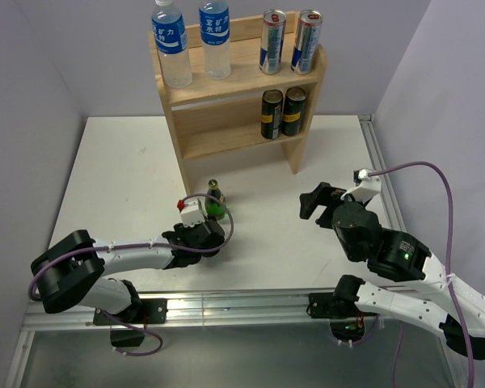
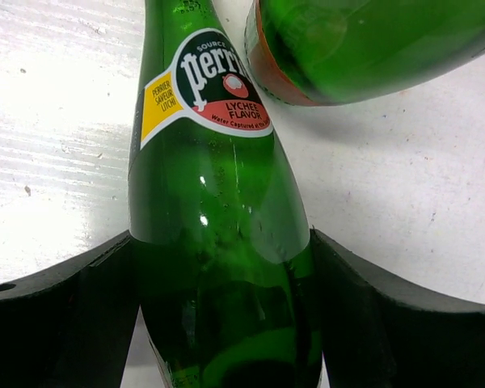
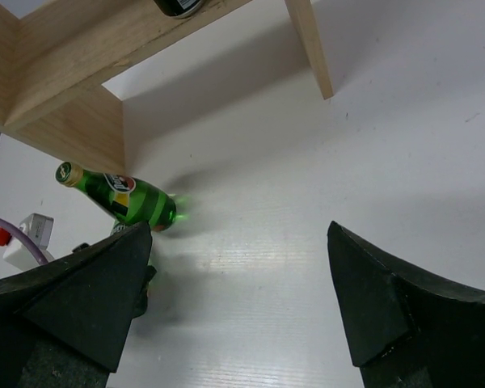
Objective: Place and organize the beverage onto the shelf
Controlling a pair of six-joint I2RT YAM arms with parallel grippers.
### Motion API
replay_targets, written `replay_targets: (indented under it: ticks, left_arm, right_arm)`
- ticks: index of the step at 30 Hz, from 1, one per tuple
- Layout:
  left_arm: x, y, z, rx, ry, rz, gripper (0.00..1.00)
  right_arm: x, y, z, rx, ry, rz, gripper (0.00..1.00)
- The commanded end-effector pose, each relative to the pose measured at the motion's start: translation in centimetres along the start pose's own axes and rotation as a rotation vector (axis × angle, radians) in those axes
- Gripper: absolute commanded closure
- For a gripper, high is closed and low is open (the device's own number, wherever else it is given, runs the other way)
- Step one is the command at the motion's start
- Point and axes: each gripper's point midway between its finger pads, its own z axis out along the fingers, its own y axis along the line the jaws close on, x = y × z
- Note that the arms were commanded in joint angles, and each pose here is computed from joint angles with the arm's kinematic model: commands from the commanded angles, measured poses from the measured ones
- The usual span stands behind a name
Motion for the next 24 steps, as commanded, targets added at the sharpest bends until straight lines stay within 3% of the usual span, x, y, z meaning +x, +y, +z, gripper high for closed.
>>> replay_targets:
  ticks: [1, 5, 8, 11, 12, 14, 19, 24]
  left_arm:
    - [7.0, 6.9, 0.0, -0.177, 0.251, 0.057, 0.30]
    - [7.6, 6.8, 0.1, -0.187, 0.286, 0.072, 0.28]
    - [8.0, 6.8, 0.2, -0.193, 0.302, 0.076, 0.39]
    - [8.1, 6.7, 0.2, -0.194, 0.309, 0.067, 0.61]
    - [8.0, 6.7, 0.1, -0.197, 0.306, 0.062, 0.80]
    - [7.8, 6.7, -0.1, -0.199, 0.303, 0.051, 0.97]
    - [6.9, 6.6, -1.4, -0.198, 0.279, 0.014, 1.00]
    - [6.2, 4.7, -5.4, -0.120, 0.239, 0.012, 1.00]
  right_arm:
    - [-1.1, 0.8, -0.2, -0.019, -0.025, 0.046, 0.04]
    - [-0.8, 1.0, -0.1, -0.024, -0.017, 0.055, 0.04]
    - [-0.8, 1.0, -0.2, -0.027, -0.015, 0.059, 0.04]
    - [-0.9, 0.9, -0.2, -0.026, -0.017, 0.060, 0.04]
    - [-0.9, 0.9, -0.3, -0.027, -0.018, 0.059, 0.05]
    - [-0.9, 0.9, -0.3, -0.027, -0.018, 0.061, 0.05]
    - [-0.7, 1.2, -0.1, -0.030, -0.011, 0.057, 0.05]
    - [-0.4, 1.4, 0.0, -0.038, -0.006, 0.052, 0.06]
